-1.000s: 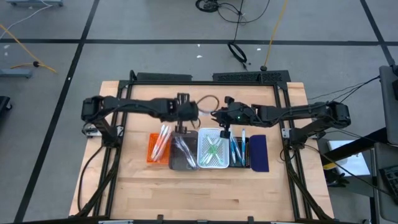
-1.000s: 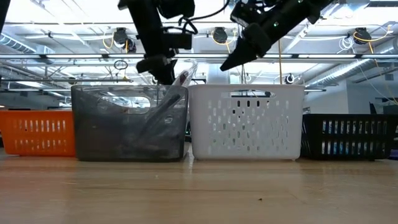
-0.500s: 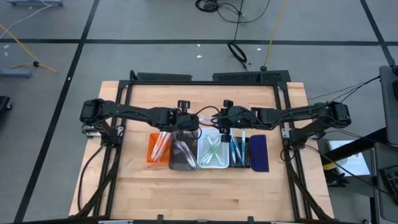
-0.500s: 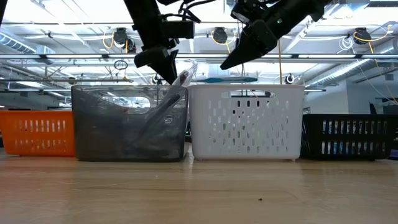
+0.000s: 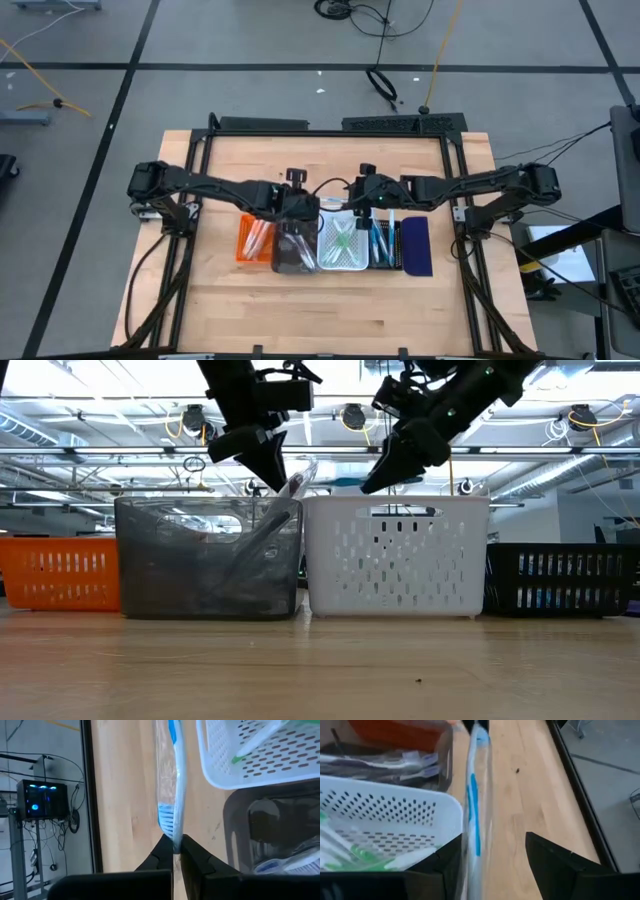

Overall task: Pick & Place Toothbrushes
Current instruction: Put the blue toothbrush into the right black bin

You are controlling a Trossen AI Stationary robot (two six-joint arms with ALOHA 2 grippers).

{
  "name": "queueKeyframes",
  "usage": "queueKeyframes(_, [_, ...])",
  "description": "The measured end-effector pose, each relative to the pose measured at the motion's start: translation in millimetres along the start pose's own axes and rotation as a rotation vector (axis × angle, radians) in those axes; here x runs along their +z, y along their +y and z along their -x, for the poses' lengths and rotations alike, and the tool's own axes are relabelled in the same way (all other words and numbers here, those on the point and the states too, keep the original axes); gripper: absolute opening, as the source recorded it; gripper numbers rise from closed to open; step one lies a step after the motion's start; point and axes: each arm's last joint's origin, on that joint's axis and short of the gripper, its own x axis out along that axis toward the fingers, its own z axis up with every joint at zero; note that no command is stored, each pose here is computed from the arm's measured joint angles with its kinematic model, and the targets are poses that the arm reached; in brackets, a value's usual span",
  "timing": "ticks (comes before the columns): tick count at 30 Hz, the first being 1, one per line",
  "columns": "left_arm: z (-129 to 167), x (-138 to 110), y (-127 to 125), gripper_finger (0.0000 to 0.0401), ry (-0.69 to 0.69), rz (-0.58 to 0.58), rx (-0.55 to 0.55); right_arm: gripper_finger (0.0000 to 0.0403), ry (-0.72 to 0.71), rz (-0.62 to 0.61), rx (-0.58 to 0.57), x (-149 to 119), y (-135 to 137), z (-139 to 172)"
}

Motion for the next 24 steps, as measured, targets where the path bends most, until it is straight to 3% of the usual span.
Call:
queueKeyframes(3, [0.9, 0.7, -1.5, 0.0007, -0.005, 0.005, -0.001, 0.0185, 0.004, -0.007, 0.001, -1.6, 0.3, -0.4])
queueKeyframes(6, [1.3, 0.9, -2.1, 0.0013, -0.006, 0.009, -0.003, 0.0157, -0.007, -0.014, -0.001, -0.4, -0.1, 0.2])
queueKeyframes(12, [1.3, 1.1, -2.0, 0.0006, -0.008, 0.029, -0.006, 0.0021, 0.02, -0.001, 0.025, -3.4, 1.1, 0.4])
queueKeyframes(17, [1.5, 1.2, -2.5, 0.002, -0.009, 0.06, -0.011, 0.0016, 0.015, -0.007, 0.062, -3.4, 2.5, 0.5])
queueKeyframes(24, [7.0, -1.3, -1.1, 0.0088, -0.004, 0.109, -0.013, 0.0016, 0.04, -0.037, 0.024, -4.9, 2.1, 1.9])
